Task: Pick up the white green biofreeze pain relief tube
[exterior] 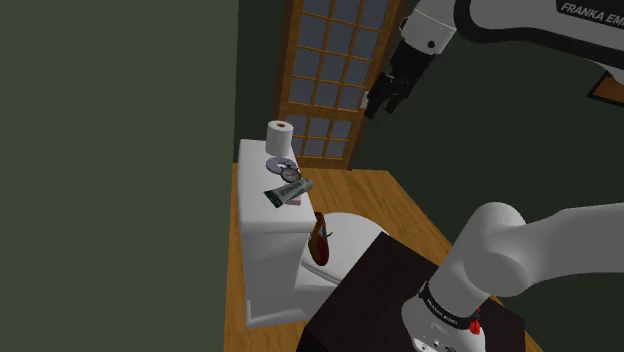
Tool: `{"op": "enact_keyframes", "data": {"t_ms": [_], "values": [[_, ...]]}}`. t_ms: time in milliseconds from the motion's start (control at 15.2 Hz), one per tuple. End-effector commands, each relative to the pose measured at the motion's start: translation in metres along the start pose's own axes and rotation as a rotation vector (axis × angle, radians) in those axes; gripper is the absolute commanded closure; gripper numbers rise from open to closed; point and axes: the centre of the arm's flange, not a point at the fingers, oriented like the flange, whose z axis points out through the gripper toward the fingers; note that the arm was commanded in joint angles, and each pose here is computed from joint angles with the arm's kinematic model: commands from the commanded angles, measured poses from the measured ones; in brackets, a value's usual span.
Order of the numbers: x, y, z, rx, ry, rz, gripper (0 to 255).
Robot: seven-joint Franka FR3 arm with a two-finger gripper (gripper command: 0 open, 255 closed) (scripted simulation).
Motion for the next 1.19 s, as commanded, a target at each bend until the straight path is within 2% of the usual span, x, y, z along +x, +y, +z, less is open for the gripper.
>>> {"op": "enact_keyframes", "data": {"t_ms": [0,528,1122], "values": [[0.0,0.0,0.0,0.0,0.0,0.0,0],[0.076,0.003,0.091,0.105,-0.117,-0.433,0],[0.138,-0.041,0.201,0.222,-0.25,-0.92,0]]}}
